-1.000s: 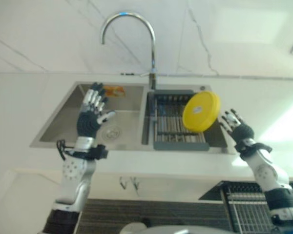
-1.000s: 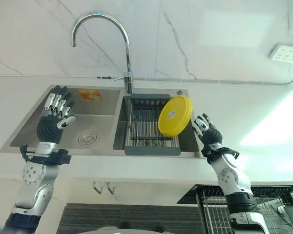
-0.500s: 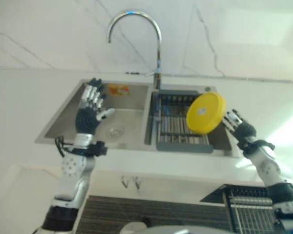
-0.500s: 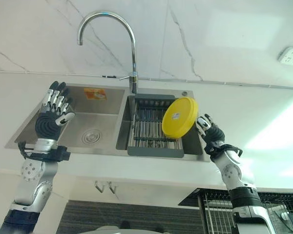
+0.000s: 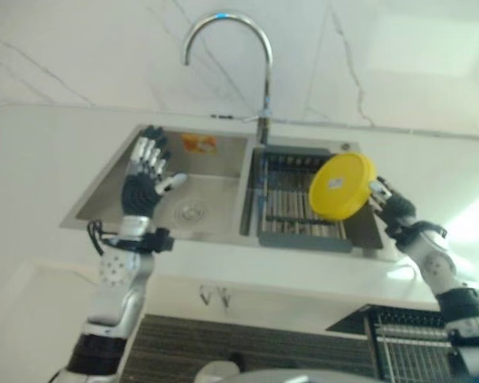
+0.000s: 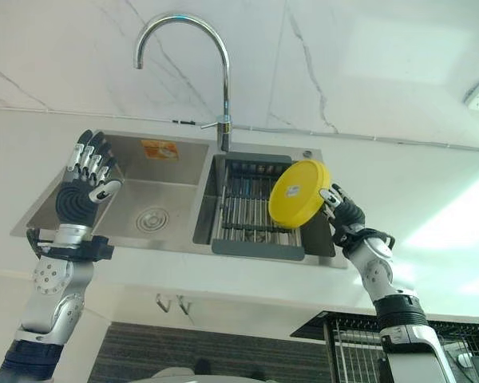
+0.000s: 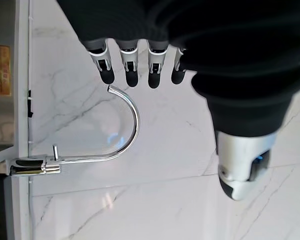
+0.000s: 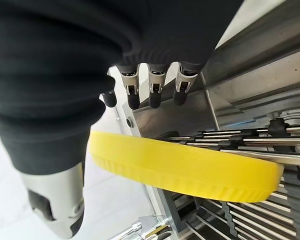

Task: Place the dishes in the dishwasher.

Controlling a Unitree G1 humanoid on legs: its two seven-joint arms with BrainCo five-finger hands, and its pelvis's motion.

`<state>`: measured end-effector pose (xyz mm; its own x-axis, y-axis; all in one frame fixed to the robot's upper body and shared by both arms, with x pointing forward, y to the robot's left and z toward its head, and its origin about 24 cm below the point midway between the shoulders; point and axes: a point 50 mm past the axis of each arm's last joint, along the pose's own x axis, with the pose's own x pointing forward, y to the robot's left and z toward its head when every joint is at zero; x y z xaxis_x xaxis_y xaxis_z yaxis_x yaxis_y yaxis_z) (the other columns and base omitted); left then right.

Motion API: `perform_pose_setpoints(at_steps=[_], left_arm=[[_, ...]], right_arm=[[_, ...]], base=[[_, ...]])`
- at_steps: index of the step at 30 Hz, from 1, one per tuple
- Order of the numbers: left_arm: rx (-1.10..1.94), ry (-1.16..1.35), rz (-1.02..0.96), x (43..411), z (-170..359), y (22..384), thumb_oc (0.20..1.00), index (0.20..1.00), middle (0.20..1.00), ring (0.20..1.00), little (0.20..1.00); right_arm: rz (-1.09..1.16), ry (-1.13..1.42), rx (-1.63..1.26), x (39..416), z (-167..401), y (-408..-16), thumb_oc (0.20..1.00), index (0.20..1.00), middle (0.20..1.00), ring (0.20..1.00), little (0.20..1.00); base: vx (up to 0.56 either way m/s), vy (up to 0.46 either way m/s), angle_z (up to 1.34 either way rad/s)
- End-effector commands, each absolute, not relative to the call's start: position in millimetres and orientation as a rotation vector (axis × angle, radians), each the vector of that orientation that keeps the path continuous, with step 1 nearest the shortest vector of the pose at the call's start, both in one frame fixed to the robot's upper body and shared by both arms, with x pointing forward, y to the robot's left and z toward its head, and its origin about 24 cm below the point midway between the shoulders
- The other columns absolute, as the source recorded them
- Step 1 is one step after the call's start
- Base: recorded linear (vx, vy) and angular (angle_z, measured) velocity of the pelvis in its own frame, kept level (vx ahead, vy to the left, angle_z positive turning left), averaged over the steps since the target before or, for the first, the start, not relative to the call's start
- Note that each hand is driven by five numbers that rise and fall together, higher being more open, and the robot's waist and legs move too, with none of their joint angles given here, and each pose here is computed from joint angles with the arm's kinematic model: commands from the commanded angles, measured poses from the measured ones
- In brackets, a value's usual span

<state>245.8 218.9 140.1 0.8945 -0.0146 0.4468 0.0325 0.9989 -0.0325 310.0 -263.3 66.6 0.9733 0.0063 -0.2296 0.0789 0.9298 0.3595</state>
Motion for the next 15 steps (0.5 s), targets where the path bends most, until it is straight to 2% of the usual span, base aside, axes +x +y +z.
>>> perform_pose_setpoints(at_steps=[1, 15], left_arm=[[-0.024, -0.542, -0.075, 254.2, 159.3, 211.4, 1.000, 1.000, 1.000, 1.000, 1.000], [-0.007, -0.533, -0.085, 253.6, 158.9, 210.2, 1.000, 1.000, 1.000, 1.000, 1.000]], right_arm=[[-0.011, 0.130, 0.298, 332.0, 105.7, -267.0, 1.000, 1.000, 1.000, 1.000, 1.000], [0.011, 0.172, 0.269, 336.7, 106.6, -267.6, 1.000, 1.000, 1.000, 1.000, 1.000]], base=[[0.00, 0.000, 0.00], [0.00, 0.000, 0.00]])
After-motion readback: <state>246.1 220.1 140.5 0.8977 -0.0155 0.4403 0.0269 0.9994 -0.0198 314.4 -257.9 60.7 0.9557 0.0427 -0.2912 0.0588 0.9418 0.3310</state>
